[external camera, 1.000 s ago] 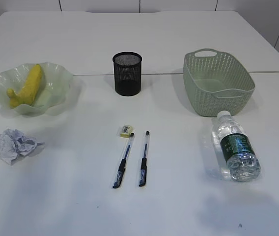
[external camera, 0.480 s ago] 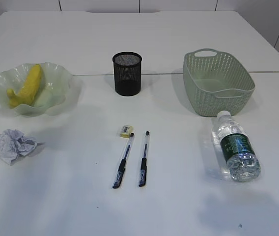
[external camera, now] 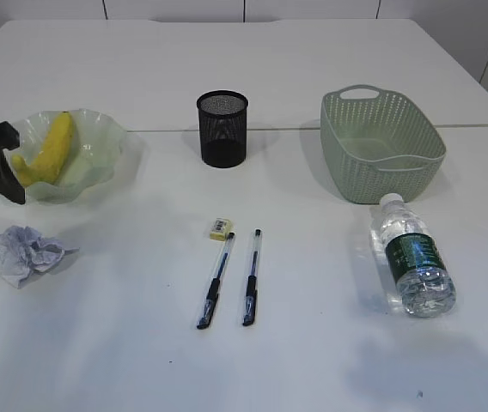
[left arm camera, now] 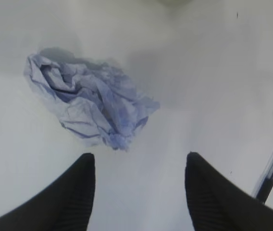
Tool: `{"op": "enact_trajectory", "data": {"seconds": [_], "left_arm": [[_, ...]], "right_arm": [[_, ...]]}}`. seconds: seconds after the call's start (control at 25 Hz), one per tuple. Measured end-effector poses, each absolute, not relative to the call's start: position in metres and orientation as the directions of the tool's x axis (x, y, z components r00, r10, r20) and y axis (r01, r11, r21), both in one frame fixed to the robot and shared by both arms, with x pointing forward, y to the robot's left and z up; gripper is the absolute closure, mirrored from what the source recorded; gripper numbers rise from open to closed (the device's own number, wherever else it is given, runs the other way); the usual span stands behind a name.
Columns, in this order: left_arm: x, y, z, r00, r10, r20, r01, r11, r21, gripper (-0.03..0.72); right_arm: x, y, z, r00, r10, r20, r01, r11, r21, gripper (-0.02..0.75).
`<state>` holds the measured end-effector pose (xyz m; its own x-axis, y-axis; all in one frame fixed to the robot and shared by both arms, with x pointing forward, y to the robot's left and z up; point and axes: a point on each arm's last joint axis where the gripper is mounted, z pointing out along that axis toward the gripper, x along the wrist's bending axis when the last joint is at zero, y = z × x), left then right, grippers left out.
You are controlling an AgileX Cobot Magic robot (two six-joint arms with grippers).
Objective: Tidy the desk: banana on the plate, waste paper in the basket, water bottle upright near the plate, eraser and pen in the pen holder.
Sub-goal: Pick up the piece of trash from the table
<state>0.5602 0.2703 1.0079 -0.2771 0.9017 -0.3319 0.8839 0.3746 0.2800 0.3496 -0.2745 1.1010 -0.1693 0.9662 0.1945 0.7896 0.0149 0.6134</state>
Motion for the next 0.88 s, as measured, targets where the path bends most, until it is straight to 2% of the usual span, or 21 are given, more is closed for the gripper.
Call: {"op": "enact_trajectory", "data": {"seconds": [0.2,0.64,0.88], "left_arm": [[0.567,0.272,1.007,-0.365,0.853,-0.373,0.823,0.483,0.298,0.268],[0.575,0.28,0.983,-0.572,0.756,-0.318,0.729,0.646,0.225,0.268],[0.582,0.281,0.963,-0.6,0.742,-0.299,0.719,0.664,0.205,0.268]], "right_arm": [[0.35,-0.275,1.102,-0.168,0.967,0.193,0.783,0.012,0.622,0.154],[0.351,-0.275,1.102,-0.169,0.967,0.191,0.774,0.01,0.633,0.153],[0.351,-0.275,1.102,-0.17,0.967,0.189,0.774,0.012,0.633,0.154]]}}
